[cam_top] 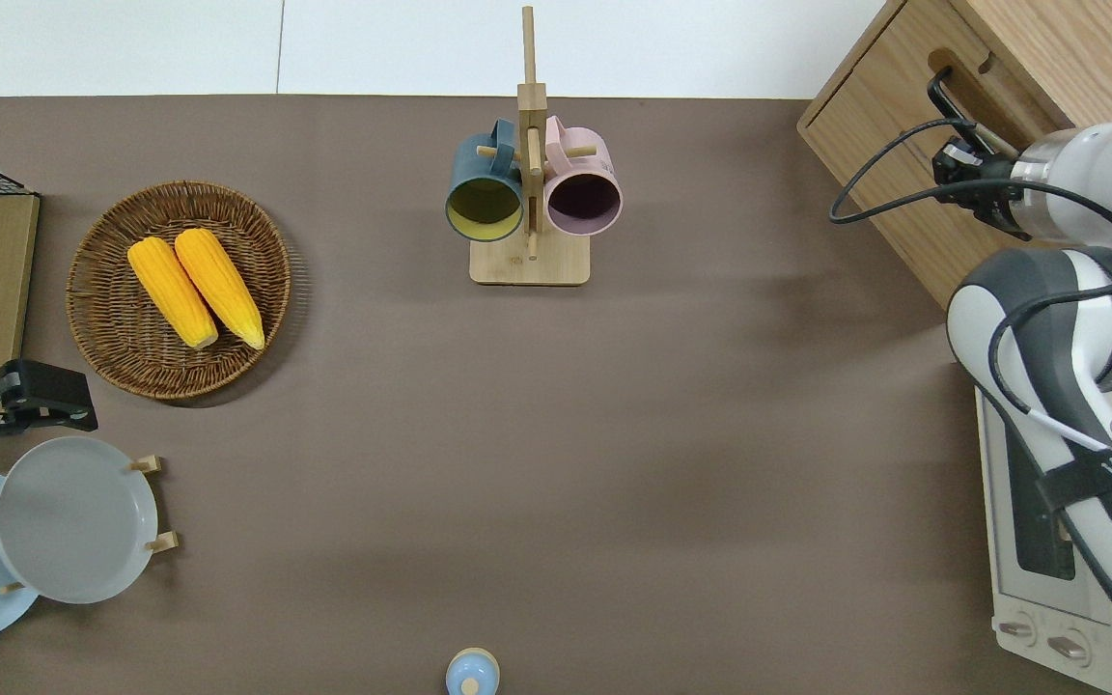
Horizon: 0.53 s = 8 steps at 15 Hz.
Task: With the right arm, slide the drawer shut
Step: 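Press the right gripper against the drawer front until fully shut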
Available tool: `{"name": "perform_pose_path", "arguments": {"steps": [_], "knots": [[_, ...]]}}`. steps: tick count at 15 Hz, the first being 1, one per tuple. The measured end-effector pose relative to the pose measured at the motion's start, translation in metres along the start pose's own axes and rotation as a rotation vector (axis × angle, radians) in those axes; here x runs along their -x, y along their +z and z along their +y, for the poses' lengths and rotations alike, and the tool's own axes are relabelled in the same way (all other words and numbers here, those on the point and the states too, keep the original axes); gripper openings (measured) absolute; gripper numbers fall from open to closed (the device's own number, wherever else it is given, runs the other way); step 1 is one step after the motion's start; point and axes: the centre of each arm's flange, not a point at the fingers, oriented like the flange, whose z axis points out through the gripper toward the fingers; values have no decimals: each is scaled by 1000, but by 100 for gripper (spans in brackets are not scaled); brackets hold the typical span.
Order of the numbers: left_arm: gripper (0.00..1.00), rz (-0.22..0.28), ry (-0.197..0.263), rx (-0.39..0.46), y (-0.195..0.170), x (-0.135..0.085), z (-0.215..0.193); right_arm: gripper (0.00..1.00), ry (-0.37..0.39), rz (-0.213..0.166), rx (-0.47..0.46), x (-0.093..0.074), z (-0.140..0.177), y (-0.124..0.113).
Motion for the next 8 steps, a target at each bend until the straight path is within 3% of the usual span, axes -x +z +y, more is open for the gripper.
{"name": "perform_pose_path", "arguments": {"steps": [5,8], "knots": [[100,0,0,0,0,0,0,4,-37,-34,29,21,-15,-37],[100,0,0,0,0,0,0,26,-66,-68,56,40,-22,-53]]}}
